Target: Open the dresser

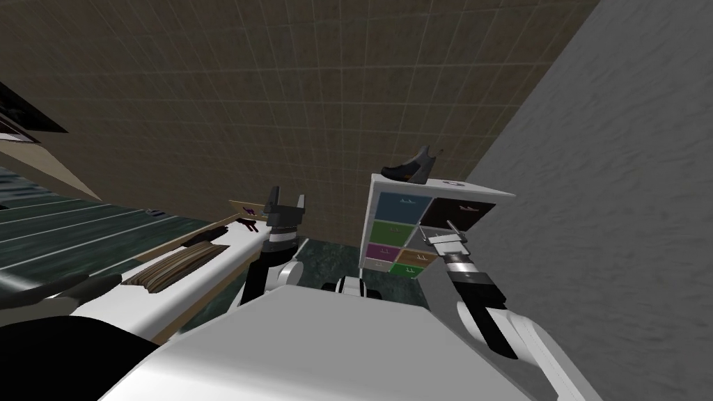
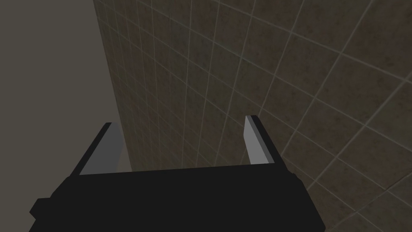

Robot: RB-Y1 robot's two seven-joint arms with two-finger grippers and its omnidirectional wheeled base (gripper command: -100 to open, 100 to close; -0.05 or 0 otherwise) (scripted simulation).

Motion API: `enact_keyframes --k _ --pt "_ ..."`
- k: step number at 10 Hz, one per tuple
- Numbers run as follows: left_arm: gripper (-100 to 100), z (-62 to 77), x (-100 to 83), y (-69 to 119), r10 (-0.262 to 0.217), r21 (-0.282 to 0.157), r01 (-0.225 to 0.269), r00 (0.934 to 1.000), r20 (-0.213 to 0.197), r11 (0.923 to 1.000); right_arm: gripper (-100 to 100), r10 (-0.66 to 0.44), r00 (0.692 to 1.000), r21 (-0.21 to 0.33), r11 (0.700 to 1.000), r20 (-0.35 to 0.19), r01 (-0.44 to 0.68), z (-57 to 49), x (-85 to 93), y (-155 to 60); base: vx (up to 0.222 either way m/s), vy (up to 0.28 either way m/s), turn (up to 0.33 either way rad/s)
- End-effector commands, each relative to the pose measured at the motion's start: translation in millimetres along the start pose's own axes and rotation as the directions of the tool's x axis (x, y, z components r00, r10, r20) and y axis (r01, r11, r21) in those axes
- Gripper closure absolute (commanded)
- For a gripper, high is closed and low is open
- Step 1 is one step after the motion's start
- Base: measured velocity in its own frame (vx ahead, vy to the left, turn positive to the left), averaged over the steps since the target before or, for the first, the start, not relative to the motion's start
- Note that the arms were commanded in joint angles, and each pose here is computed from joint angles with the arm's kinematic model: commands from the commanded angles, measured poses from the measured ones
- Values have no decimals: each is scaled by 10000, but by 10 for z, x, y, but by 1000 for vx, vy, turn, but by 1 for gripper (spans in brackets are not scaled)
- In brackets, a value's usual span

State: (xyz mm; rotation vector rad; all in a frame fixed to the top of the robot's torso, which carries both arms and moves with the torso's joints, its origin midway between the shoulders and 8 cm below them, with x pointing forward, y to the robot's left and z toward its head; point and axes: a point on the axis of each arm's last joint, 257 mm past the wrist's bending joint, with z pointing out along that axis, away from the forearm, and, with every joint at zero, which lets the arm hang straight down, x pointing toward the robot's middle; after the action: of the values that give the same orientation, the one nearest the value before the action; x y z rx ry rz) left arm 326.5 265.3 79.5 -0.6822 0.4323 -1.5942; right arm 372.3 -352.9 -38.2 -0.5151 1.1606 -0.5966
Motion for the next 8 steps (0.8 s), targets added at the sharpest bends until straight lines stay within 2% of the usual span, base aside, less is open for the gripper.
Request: enact_keyframes --k 1,2,3,4,5,6,8 --pt "0 0 0 0 0 0 0 10000 0 10000 -100 -1919 9808 -121 9814 -354 1916 -8 128 -101 66 82 46" --pt "0 0 0 0 0 0 0 10000 0 10000 -100 -2133 9763 -131 9770 -352 2130 -8 128 -100 59 69 22" --pt "0 0 0 0 0 0 0 10000 0 10000 -100 -2970 9536 -214 9549 -492 2963 -12 184 -153 48 66 39" --pt "0 0 0 0 0 0 0 10000 0 10000 -100 -3055 9509 -218 9522 -490 3047 -12 184 -153 37 53 17" --pt "0 0 0 0 0 0 0 10000 0 10000 -100 -3901 9188 -316 9208 -611 3888 -15 235 -208 45 62 30" --pt "0 0 0 0 0 0 0 10000 0 10000 -100 -3925 9177 -317 9198 -610 3912 -15 235 -208 34 54 13" --pt "0 0 0 0 0 0 0 10000 0 10000 -100 -5357 8406 -520 8444 -795 5332 -20 322 -322 50 68 43"
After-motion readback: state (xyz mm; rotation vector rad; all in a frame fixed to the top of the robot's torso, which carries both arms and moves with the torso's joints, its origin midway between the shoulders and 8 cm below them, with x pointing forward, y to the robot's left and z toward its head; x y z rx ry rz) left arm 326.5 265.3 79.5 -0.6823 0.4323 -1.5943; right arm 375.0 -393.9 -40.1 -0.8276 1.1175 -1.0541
